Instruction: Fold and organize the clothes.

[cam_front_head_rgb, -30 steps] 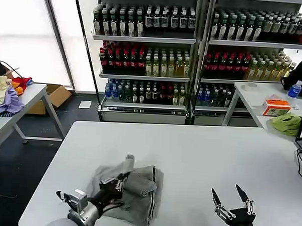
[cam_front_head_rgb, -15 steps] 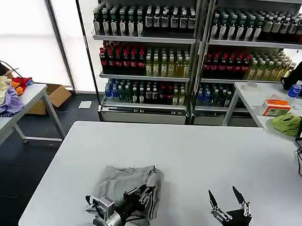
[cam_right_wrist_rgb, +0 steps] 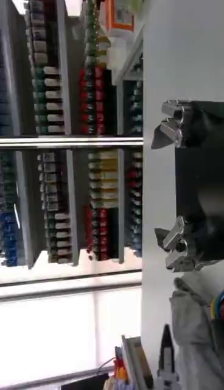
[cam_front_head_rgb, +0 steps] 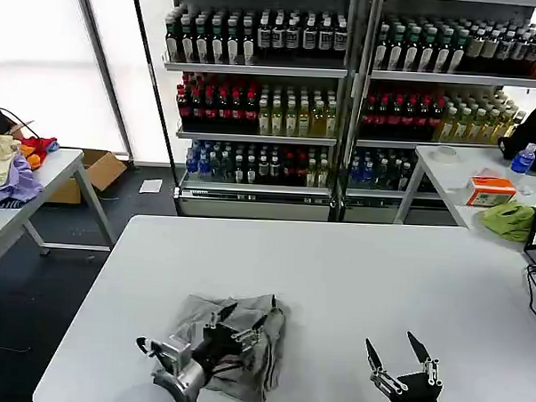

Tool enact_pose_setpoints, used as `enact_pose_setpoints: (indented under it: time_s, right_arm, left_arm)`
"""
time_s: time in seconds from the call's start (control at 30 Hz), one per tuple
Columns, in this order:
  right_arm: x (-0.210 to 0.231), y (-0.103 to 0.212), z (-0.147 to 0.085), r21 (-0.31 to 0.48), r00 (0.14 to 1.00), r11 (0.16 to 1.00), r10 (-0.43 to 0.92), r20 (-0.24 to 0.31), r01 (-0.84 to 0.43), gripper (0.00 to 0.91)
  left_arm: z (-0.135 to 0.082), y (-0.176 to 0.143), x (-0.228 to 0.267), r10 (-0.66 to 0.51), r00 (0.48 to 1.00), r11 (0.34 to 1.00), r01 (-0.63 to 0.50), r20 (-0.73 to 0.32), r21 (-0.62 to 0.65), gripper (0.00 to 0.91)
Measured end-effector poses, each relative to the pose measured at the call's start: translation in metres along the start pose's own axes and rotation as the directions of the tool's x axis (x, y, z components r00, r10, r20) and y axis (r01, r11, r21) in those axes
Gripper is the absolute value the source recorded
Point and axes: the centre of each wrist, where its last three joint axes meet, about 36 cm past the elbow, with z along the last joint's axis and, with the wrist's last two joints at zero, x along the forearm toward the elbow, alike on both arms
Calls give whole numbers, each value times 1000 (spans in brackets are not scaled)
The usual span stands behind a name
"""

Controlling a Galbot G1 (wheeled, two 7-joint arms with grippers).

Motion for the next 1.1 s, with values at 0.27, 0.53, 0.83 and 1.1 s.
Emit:
enact_pose_setpoints:
  time_s: [0.27,0.53,0.83,1.1]
  right_arm:
    - [-2,3,0,-5,1000,1000,-12,2,12,907]
    - [-3,1,0,0,1000,1000,-15,1,15,907]
    - [-2,-1,2,0,1000,1000,-6,-3,6,907]
    - [-1,-1,3,-5,1000,1000,-2,-3,2,907]
  left_arm:
    - [-22,38,30,-138,990,990,138,25,18,907]
    - [-4,57,41,-230,971,972,232,-63,26,907]
    - [19,55,33,-241,959,967,251,-151,47,907]
    - [39,58,23,-237,951,966,253,-199,59,30]
